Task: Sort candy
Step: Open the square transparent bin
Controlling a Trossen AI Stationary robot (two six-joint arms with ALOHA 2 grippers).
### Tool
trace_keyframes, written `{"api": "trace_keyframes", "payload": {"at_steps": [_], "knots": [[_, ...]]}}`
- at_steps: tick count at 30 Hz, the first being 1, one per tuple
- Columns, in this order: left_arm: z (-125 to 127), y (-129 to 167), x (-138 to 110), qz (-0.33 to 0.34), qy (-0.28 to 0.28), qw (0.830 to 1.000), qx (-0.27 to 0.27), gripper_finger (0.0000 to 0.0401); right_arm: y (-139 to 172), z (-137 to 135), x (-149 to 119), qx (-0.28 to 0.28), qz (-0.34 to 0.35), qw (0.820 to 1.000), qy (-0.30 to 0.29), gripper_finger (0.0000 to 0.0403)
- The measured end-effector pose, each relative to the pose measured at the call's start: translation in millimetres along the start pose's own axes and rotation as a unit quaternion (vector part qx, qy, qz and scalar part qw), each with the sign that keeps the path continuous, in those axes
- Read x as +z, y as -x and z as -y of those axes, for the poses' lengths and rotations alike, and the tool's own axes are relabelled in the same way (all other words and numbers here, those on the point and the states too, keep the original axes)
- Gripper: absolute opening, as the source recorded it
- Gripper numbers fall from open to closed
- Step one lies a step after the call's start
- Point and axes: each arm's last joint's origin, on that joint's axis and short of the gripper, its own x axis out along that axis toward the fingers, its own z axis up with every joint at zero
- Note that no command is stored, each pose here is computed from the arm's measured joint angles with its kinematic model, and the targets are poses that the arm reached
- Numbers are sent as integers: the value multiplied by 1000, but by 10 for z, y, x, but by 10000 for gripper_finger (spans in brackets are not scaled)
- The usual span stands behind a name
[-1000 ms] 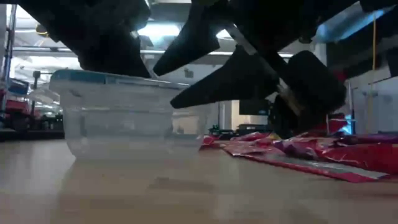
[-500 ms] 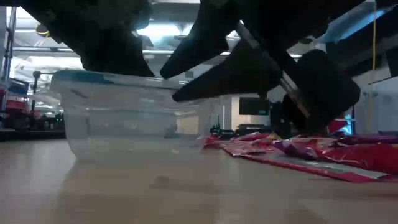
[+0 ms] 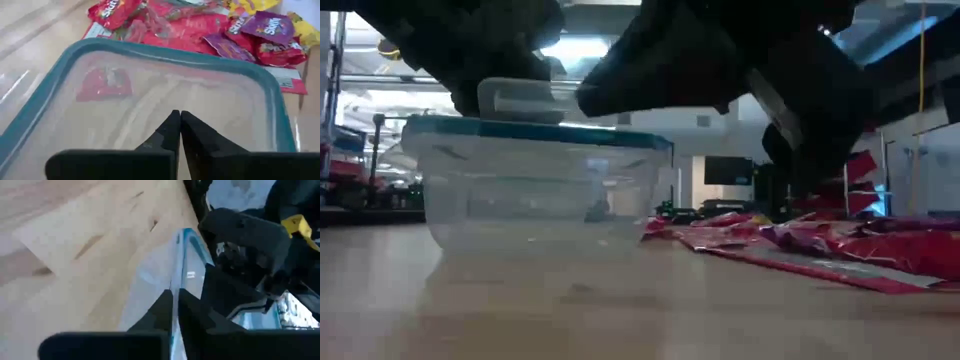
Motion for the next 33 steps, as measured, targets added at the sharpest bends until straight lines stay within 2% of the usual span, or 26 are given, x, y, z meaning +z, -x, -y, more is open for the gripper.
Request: {"api": "trace_keyframes", "payload": {"at_steps": [8, 14, 22, 27, 33], "knots": [[-31, 444, 430, 69, -30, 996, -46, 0, 35, 227, 152, -80, -28, 996, -29, 0], [-127, 765, 635, 122, -44, 990, -51, 0, 46, 326, 228, -97, -26, 994, -44, 0], [-205, 1172, 730, 193, -60, 979, -15, 0, 4, 460, 135, -175, -114, 977, -28, 0], [-208, 1280, 724, 214, -65, 975, 5, 0, -6, 767, 18, -219, -171, 961, -6, 0], [-192, 1278, 644, 200, -72, 977, 6, 0, 99, 1223, -141, -245, -224, 943, 15, 0]]}}
